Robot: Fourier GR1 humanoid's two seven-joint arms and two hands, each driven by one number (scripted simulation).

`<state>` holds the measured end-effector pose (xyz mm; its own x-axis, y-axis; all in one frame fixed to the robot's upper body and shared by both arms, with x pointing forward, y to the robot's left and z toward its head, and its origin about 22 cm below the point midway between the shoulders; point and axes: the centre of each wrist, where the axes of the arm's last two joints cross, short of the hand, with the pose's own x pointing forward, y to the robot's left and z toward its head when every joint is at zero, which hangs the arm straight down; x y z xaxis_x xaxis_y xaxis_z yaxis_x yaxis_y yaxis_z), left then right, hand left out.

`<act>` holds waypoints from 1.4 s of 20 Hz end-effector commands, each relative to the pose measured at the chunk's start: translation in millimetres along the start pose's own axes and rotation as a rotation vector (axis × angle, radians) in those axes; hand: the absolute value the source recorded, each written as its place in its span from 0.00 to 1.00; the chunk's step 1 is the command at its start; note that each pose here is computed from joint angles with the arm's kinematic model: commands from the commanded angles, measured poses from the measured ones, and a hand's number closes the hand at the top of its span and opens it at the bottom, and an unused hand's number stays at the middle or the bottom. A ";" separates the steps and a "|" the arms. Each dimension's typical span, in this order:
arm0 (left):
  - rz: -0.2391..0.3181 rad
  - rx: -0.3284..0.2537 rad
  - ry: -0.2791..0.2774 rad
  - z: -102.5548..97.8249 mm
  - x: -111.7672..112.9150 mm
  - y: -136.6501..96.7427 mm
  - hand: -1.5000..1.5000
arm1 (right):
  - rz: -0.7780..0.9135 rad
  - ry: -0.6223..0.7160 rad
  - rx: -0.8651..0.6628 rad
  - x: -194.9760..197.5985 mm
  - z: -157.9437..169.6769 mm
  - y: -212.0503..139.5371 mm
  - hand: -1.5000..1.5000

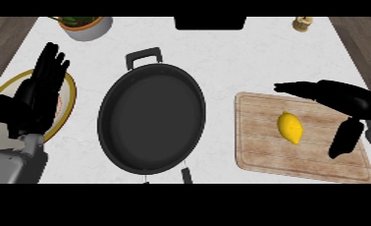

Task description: Pick the lemon from the cutting board and place it in the pot

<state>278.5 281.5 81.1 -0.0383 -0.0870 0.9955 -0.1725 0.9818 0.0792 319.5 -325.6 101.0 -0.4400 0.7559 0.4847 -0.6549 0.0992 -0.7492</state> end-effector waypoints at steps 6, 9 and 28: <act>0.001 -0.021 -0.005 -0.7 13.9 -7.2 0.50 | 0.066 0.131 0.025 -13.7 1.3 22.6 0.00; -0.003 -0.009 0.015 -2.4 -0.8 11.4 0.50 | 0.082 0.144 0.000 -1.6 -21.5 49.1 0.00; -0.011 -0.017 -0.006 6.6 16.7 -11.6 0.50 | 0.069 0.152 0.018 -43.8 -49.6 51.5 0.00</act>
<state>285.6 276.3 88.3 -0.0400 -0.0891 0.9952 -0.1661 0.9827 0.0813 322.2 -315.6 21.5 -0.3841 0.8545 0.3497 -0.6371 0.0289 -0.7703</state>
